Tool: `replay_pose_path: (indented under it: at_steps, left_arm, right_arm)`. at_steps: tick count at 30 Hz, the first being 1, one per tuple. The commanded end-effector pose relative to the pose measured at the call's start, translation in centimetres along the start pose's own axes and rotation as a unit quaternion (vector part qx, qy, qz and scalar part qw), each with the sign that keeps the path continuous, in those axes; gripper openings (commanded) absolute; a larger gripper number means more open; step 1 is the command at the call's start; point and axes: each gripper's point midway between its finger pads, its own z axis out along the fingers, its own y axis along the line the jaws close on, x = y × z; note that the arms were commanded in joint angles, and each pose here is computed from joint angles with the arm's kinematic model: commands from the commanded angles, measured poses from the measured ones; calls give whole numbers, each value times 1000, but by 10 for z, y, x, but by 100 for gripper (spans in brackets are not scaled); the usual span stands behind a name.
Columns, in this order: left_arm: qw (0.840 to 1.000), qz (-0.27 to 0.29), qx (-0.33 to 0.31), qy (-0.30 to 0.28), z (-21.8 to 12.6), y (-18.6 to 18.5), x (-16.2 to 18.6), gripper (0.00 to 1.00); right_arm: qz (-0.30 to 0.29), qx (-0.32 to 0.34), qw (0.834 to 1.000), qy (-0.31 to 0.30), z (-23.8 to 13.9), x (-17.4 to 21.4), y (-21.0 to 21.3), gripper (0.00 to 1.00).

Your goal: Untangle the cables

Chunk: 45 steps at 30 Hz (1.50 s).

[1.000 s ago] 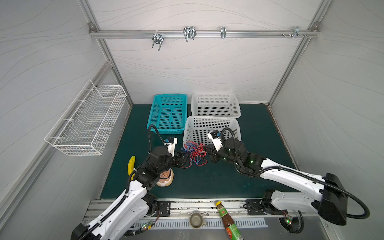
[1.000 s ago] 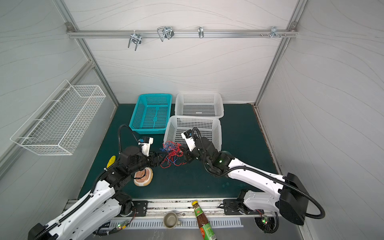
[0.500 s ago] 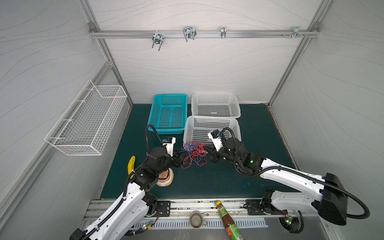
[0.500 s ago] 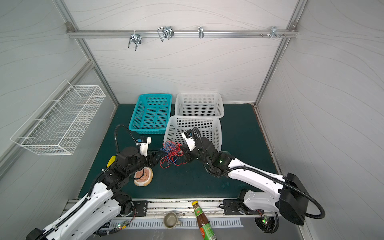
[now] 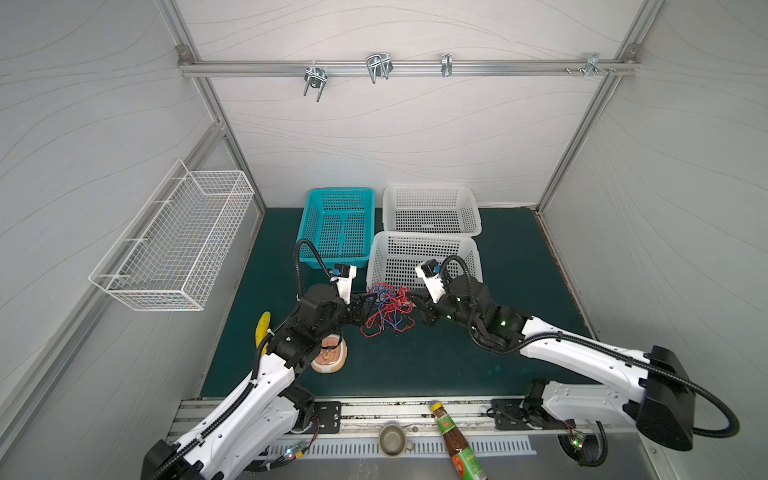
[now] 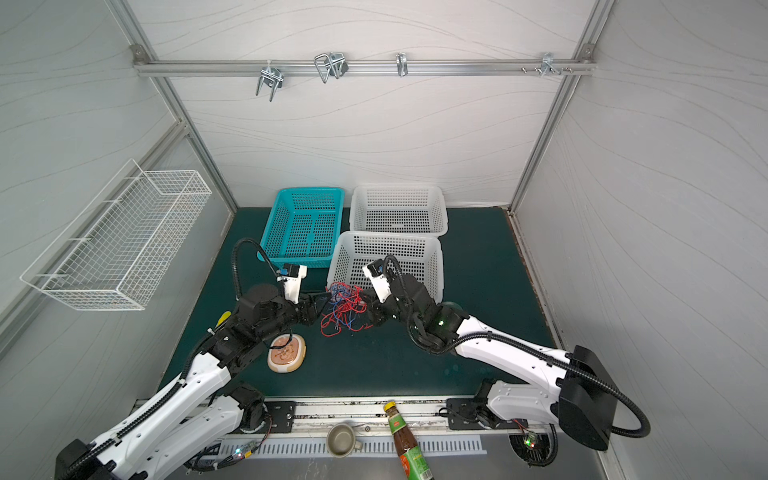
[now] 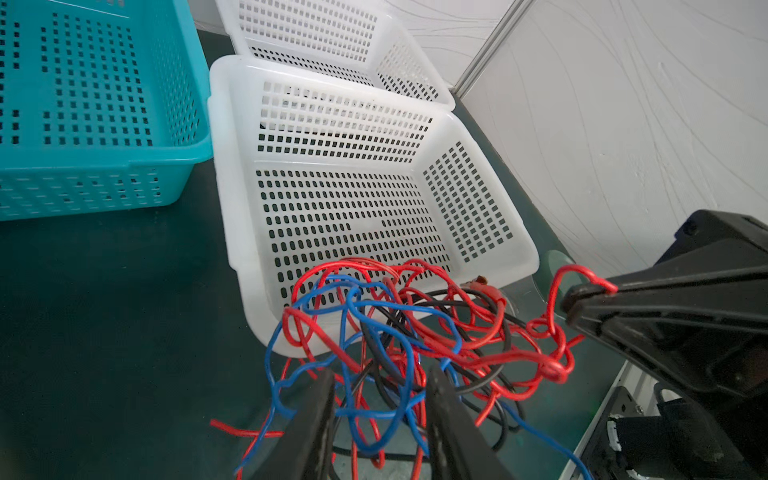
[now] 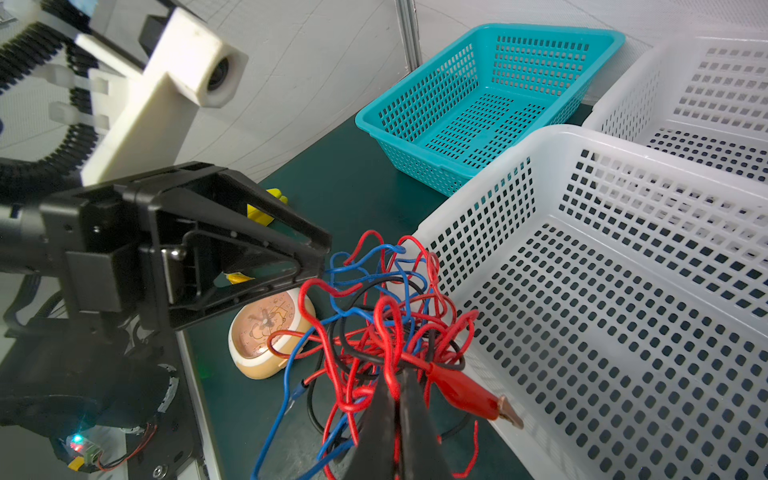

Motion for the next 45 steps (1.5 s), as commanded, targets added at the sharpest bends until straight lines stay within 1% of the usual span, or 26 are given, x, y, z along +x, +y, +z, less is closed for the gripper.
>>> replay_pose_path:
  at_steps: [1, 6, 9, 10, 12, 15, 20, 25, 28, 31, 34, 37, 40, 42, 45]
  left_arm:
    - [999, 22, 23, -26, 0, -16, -24, 35]
    - [1000, 25, 18, -1, 8, -14, -17, 30]
    - [1000, 27, 8, 9, 11, -12, -13, 23]
    - [1000, 27, 6, 10, 11, -11, -13, 21]
    - [1000, 27, -2, 11, 11, -8, -12, 11]
    - [999, 25, -17, 10, 11, -4, -13, 1]
    - [996, 4, -86, 8, 5, 15, -23, 0]
    - [995, -8, -102, 4, -4, 13, -36, 0]
    - [994, -10, -108, -8, -10, 10, -46, 0]
    - [989, -12, -143, -20, -18, 18, -56, 0]
    - [977, -18, -211, -33, -32, 36, -67, 0]
    - [961, -16, -272, -48, -48, 52, -76, 0]
    - [942, -10, -330, -66, -65, 66, -85, 0]
    - [925, -5, -373, -79, -79, 76, -91, 0]
    - [904, 0, -418, -94, -96, 86, -98, 0]
  right_arm:
    - [-11, -11, 1000, -11, -2, -6, 6, 0]
    - [-14, -11, 1000, -13, -2, -8, 6, 0]
    - [-15, -9, 1000, -14, -2, -9, 6, 0]
    - [-16, -8, 1000, -14, -2, -9, 5, 0]
    - [-16, -7, 1000, -14, -2, -9, 5, 0]
    - [-16, -3, 1000, -7, -1, -5, 3, 0]
    - [-4, 4, 1000, 20, 3, 16, -2, 0]
    - [5, 7, 998, 59, 10, 59, -8, 0]
    - [9, 40, 996, 83, 11, 88, -23, 0]
    - [20, 78, 991, 109, 12, 114, -40, 0]
    - [33, 112, 984, 133, 12, 130, -52, 0]
    - [38, 152, 974, 163, 9, 146, -66, 0]
    - [44, 195, 963, 183, 4, 157, -80, 0]
    - [50, 223, 954, 192, -1, 163, -89, 0]
    - [56, 253, 945, 198, -9, 168, -98, 0]
